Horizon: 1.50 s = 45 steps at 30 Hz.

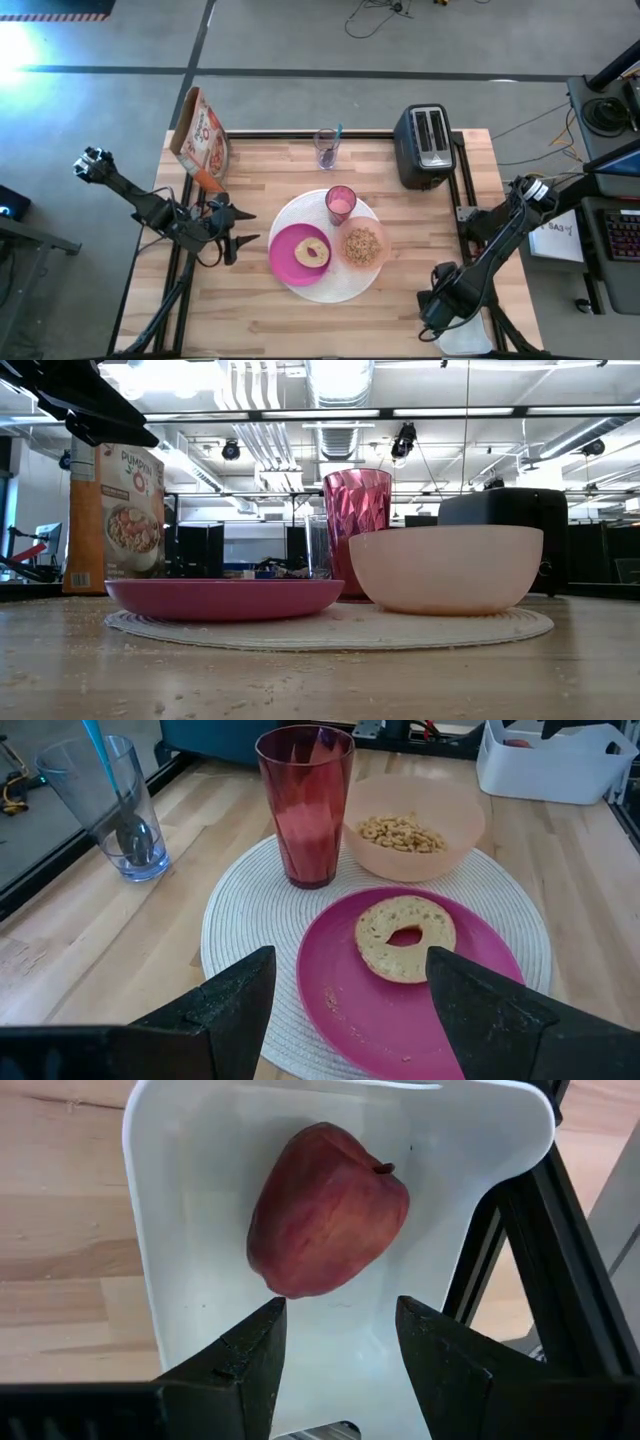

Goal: Arrange a breakfast setting
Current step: Put the apple on the white tablemat to the top of the pink plate

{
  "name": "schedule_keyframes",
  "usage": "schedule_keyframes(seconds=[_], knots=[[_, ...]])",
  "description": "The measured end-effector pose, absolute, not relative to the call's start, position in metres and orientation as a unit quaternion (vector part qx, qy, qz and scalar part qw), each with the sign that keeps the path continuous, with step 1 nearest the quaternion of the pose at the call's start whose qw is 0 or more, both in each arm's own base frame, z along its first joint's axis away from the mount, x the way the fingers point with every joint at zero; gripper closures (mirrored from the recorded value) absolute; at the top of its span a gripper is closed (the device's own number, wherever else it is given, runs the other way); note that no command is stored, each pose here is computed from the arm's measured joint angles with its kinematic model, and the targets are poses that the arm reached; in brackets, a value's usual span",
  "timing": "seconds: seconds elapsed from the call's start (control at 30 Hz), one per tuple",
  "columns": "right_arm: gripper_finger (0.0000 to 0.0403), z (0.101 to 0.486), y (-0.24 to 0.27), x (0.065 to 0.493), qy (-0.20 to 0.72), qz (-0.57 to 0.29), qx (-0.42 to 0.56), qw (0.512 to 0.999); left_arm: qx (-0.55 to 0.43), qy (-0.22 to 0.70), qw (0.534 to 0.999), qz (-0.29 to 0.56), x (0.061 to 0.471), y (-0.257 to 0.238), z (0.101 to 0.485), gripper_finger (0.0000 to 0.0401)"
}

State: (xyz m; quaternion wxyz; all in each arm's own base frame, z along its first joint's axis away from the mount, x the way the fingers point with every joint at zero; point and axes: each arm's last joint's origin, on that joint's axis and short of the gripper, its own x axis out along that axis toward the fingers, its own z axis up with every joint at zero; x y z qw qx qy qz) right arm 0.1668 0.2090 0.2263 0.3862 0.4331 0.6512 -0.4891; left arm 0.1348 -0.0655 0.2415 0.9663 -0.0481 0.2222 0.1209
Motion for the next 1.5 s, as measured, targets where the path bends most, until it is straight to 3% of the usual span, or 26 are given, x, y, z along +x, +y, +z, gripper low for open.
schedule_keyframes(seconds=[0.33,1.5], knots=[[0.0174,0.214,0.203,0.162,0.645,-0.511,0.42,0.383,-0.035,0.238,0.963,0.124,0.133,-0.064,0.238,0.0159],[0.0172,0.148,0.183,0.144,0.658,-0.478,0.429,0.392,-0.037,0.244,0.962,0.12,0.132,-0.064,0.238,0.0159]])
